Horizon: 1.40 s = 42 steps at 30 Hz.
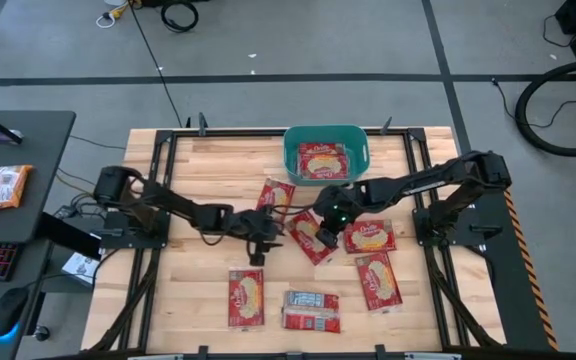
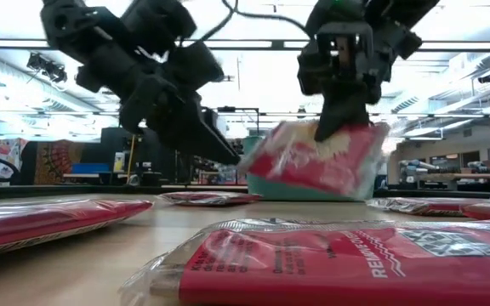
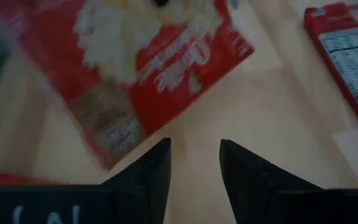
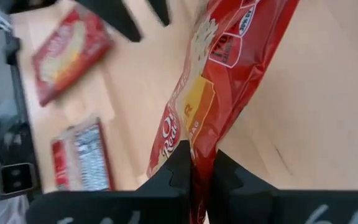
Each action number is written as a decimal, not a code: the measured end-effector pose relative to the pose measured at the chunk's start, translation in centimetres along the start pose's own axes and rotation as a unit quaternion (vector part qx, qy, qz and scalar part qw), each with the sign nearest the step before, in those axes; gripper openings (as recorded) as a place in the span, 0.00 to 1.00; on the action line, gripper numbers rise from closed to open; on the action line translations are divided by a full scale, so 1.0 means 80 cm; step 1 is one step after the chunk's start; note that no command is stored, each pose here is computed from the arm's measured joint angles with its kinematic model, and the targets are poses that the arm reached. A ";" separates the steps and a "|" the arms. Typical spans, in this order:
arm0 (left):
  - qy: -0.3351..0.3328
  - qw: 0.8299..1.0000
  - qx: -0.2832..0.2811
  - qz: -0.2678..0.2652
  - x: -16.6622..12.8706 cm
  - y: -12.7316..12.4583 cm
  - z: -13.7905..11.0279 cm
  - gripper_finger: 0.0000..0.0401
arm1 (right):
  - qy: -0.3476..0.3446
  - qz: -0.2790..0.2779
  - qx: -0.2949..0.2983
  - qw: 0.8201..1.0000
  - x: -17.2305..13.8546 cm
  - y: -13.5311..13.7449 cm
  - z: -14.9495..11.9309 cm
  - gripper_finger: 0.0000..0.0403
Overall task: Sort popcorn bags into baskets
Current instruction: Put the red popcorn bag into the blue bin
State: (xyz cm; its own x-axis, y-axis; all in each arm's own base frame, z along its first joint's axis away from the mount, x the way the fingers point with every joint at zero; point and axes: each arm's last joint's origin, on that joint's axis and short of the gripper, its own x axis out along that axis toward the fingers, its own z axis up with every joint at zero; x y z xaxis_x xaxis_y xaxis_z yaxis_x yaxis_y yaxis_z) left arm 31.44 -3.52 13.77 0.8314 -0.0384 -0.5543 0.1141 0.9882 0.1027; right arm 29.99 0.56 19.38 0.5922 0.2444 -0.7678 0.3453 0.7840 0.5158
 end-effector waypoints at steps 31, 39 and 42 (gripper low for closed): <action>-0.061 0.998 -0.012 0.016 -0.044 0.006 0.001 0.35 | -0.064 -0.200 -0.125 0.970 -0.191 -0.048 0.113 0.06; -0.058 0.998 -0.010 0.016 -0.044 0.006 0.000 0.35 | 0.048 -0.275 -0.277 0.919 -0.173 -0.060 0.159 0.06; -0.058 0.998 -0.010 0.015 -0.044 0.006 0.000 0.35 | 0.104 -0.281 -0.315 0.901 -0.153 -0.075 0.166 0.06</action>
State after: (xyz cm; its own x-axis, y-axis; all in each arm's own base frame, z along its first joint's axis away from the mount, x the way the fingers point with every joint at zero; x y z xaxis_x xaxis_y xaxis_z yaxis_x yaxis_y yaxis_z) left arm 28.57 -2.93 15.73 0.8915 -0.0235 -0.4525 0.0773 0.9919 0.1006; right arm 30.33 -14.75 30.76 0.2816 -0.2421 -0.9285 0.0286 0.9693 -0.2441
